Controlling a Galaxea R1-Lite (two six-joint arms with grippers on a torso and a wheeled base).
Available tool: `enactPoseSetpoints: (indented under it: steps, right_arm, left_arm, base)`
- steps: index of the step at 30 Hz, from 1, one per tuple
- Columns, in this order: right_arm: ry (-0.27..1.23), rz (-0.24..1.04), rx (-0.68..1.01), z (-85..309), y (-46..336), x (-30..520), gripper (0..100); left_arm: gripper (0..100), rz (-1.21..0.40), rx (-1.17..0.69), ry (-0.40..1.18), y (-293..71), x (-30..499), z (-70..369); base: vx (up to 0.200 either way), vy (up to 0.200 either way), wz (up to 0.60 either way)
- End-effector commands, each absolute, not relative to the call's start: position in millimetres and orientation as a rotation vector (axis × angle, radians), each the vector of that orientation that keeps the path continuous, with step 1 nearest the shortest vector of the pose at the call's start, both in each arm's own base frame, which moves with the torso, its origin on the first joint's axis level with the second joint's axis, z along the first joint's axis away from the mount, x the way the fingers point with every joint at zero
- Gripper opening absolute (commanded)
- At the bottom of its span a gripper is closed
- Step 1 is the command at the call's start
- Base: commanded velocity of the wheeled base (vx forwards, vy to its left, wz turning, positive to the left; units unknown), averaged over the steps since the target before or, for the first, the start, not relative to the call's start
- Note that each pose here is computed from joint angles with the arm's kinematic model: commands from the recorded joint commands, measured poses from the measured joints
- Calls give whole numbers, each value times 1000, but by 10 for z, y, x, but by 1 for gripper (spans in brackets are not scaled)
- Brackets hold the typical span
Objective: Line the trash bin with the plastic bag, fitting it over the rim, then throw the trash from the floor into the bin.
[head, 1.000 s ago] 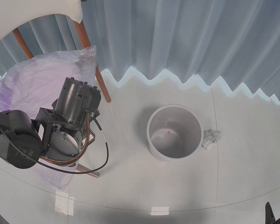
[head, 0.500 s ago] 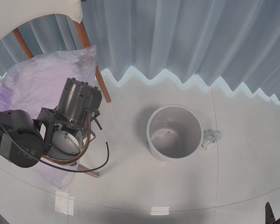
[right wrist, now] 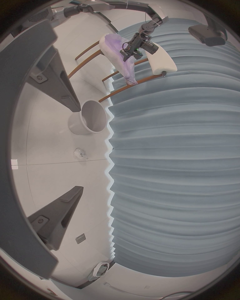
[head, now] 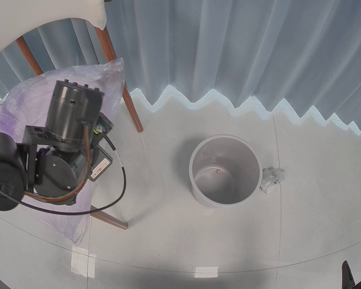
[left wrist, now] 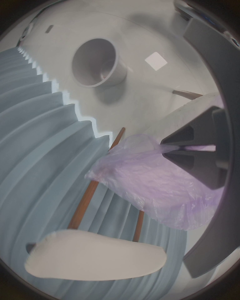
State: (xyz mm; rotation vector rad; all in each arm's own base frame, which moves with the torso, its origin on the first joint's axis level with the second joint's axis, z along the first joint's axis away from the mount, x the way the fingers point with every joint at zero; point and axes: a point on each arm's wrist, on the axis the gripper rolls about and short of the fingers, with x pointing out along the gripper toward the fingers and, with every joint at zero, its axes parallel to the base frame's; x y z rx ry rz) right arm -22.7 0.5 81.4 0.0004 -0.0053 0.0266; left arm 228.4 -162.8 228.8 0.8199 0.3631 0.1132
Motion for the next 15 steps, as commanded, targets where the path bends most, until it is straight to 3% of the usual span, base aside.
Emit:
enactPoseSetpoints:
  steps: [1, 7, 15]
  right_arm:
    - [-6, 28, 1, 761, 5, -228, 100]
    - [-6, 28, 0, 761, 5, -228, 100]
    - [-6, 28, 1, 761, 5, -228, 100]
  left_arm:
    - [0, 127, 638, 264, -1431, 2014, 2626]
    - [0, 55, 495, 180, -1223, 1714, 2900]
    - [0, -295, 226, 72, -1260, 1531, 3178]
  base:
    - [0, 0, 0]
    - [0, 0, 0]
    - [0, 0, 0]
